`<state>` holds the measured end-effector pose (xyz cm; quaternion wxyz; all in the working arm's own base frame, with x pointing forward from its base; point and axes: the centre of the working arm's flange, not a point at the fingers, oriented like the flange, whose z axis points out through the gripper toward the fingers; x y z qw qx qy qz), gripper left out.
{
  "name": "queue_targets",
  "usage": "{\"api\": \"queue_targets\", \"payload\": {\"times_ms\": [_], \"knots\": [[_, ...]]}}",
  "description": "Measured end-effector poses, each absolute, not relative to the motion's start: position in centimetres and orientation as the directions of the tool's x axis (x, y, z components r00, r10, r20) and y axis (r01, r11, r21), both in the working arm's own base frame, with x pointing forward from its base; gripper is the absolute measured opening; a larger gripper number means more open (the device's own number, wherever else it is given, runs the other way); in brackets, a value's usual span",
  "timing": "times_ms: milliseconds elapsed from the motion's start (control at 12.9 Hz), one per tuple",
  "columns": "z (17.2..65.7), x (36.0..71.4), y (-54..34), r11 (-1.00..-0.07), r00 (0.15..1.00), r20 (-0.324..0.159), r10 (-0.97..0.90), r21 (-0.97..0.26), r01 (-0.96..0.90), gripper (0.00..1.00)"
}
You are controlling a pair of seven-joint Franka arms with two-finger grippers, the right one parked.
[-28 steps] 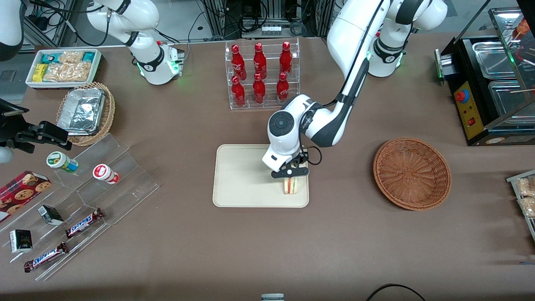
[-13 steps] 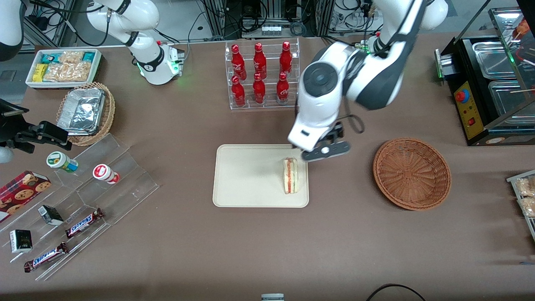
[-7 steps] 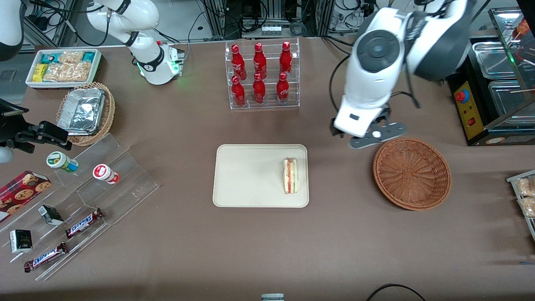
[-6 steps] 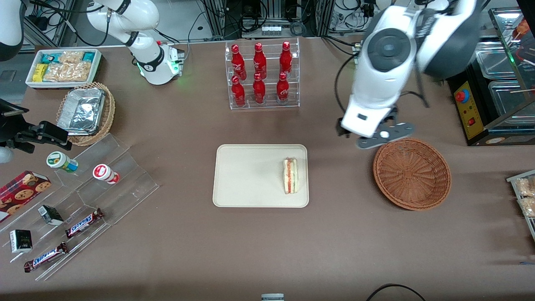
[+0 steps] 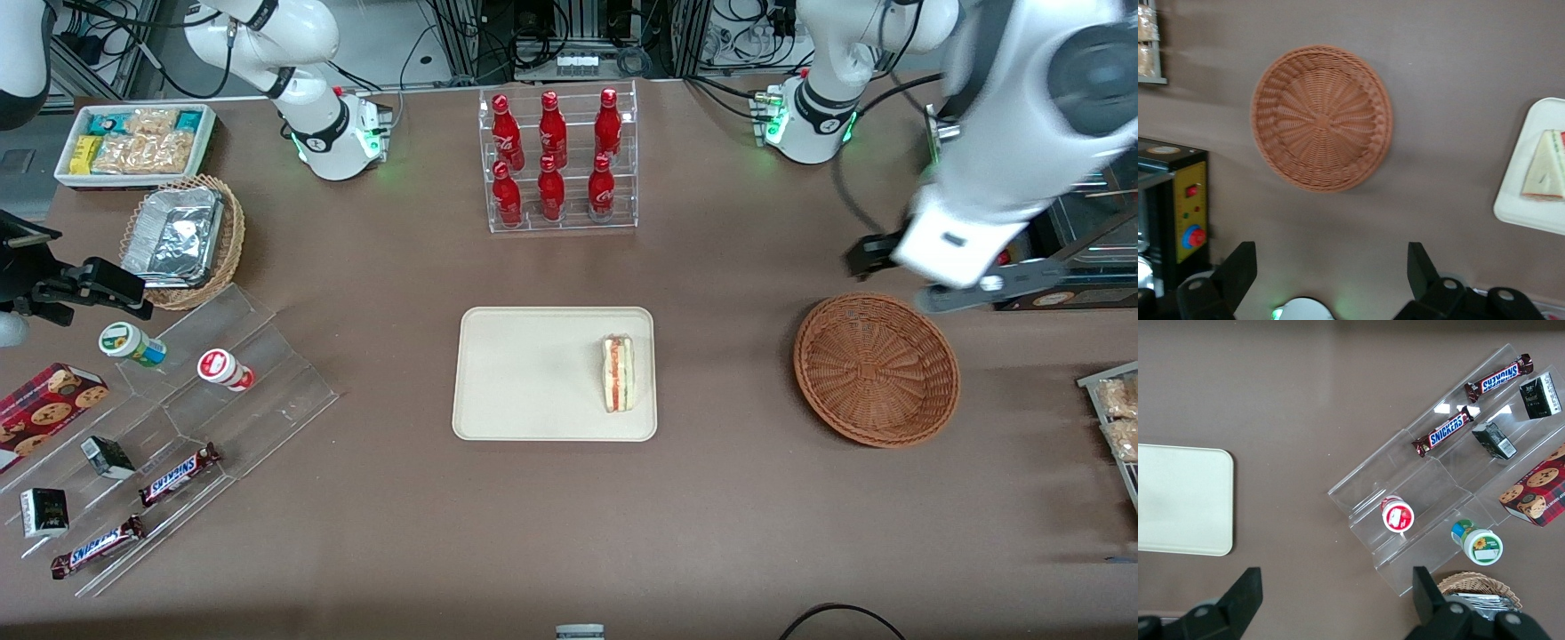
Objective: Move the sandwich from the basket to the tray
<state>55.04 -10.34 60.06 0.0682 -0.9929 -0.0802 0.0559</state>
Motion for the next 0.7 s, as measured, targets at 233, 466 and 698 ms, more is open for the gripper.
{"api": "queue_targets", "payload": {"times_ms": [233,466,698], "knots": [[62.4,53.8,-4.6,-0.987,0.987,-0.091,0.134,-0.098,0.125,1.00],[64.9,51.4,-1.2,-0.996,0.994,-0.067,0.090,-0.032,0.088,1.00],[66.1,49.6,-0.3,-0.997,0.996,-0.047,0.072,-0.021,0.071,1.00]]}}
